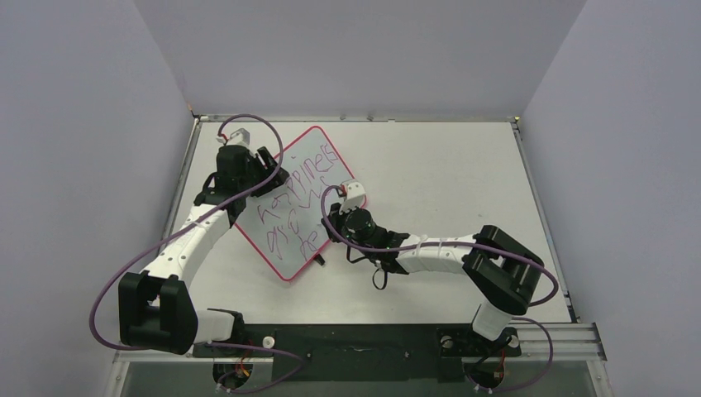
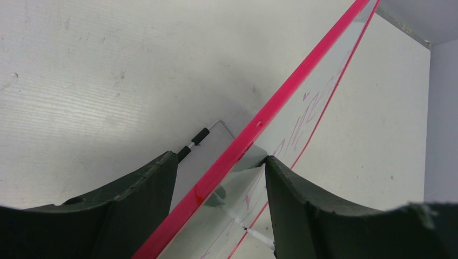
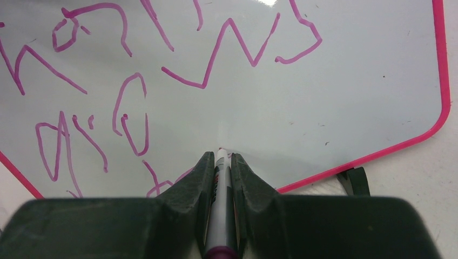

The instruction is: Write a sentence on the whiteboard

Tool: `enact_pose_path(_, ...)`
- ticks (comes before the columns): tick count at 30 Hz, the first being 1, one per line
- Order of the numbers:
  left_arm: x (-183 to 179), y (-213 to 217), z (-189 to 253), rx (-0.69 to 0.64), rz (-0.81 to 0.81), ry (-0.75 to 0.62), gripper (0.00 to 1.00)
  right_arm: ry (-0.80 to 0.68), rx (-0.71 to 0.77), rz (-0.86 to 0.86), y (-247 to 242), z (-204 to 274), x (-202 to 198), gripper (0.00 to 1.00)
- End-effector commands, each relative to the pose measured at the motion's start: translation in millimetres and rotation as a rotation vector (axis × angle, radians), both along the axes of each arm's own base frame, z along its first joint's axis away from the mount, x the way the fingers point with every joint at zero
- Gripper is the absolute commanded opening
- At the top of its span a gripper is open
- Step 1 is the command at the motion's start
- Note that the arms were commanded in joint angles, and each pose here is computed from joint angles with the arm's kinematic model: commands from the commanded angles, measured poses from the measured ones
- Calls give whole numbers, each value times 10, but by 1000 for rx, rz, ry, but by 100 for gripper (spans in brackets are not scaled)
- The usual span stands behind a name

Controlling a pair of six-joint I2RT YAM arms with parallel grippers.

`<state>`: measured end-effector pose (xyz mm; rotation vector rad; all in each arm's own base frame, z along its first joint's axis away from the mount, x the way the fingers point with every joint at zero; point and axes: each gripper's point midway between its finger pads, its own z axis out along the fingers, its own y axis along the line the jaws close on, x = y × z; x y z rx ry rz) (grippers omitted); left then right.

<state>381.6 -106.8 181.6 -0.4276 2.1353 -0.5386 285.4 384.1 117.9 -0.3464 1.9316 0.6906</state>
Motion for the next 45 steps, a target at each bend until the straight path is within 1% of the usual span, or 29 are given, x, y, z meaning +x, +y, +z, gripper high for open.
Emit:
enact_pose_path(1,88,11,253,-2,4,-87,46,-13,48,14,111,84,43,0)
enact_pose_path(13,86,12,270,-2,3,-92,46,49,12,-1,-114,-294,-136,0)
enact_pose_path(17,84,7,255,-5,4,-90,46,60,4,-5,-159,-355,-198,0)
enact_pose_path(33,82,12,256,-4,4,-91,46,33,-25,-4,-214,-251,-376,0)
enact_pose_path(45,75,12,252,-4,4,-92,46,8,-30,2,-56,-128,-269,0)
